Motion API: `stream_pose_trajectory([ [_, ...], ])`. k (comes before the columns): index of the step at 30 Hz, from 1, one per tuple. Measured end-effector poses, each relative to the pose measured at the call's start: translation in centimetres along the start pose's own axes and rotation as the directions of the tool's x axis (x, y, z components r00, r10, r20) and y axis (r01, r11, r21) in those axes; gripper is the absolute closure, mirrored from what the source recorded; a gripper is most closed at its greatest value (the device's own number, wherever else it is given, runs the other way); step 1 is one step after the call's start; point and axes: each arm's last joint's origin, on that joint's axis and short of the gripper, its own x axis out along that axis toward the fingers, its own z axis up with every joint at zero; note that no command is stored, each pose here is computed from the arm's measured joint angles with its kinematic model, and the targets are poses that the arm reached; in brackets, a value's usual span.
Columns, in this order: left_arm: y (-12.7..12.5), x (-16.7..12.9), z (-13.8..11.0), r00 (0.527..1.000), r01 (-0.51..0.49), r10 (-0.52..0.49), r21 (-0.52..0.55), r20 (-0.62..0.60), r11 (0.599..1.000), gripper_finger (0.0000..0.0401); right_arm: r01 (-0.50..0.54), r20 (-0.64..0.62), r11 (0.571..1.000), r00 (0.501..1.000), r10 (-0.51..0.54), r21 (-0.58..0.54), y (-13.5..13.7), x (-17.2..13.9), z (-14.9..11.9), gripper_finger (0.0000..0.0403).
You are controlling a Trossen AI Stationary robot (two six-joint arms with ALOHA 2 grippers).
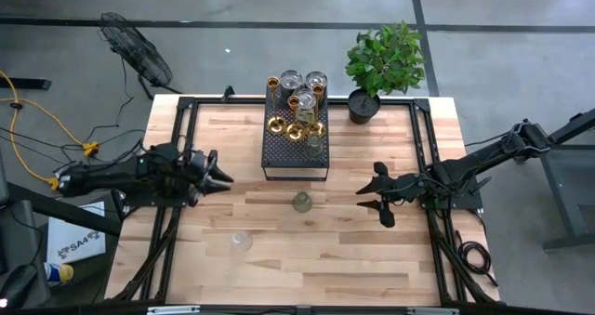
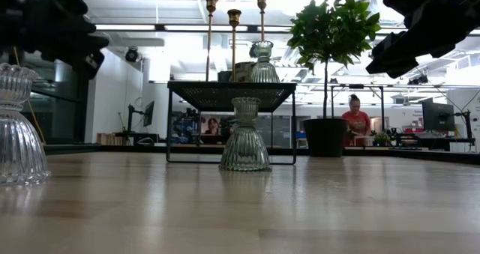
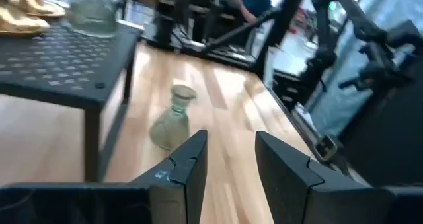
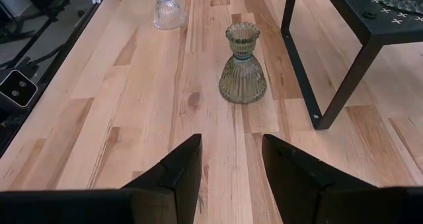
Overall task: Pick & Place candle stick holders
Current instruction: Put the transparent candle holder on the shelf
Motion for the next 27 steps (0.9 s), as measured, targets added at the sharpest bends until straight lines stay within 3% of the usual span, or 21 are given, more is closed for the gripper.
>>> stream_pose_trajectory([
  [8,-2.2,1.6,0.4,0.974,0.181,-0.167,0.082,-0.155,0.98,0.0276,0.0,0.0,1.0,1.0,0.0,0.0,0.0,0.0,0.0,0.0253],
  [15,-4.4,1.7,-0.6,0.91,0.376,-0.322,0.191,-0.262,0.907,0.0276,0.0,0.0,1.0,1.0,0.0,0.0,0.0,0.0,0.0,0.0253],
  [20,-5.5,1.2,-2.0,0.873,0.408,-0.313,0.205,-0.374,0.89,0.0276,0.0,0.0,1.0,1.0,0.0,0.0,0.0,0.0,0.0,0.0253],
  [27,-5.9,1.3,-3.5,0.868,0.324,-0.171,0.273,-0.465,0.906,0.0276,0.0,0.0,1.0,1.0,0.0,0.0,0.0,0.0,0.0,0.0253],
])
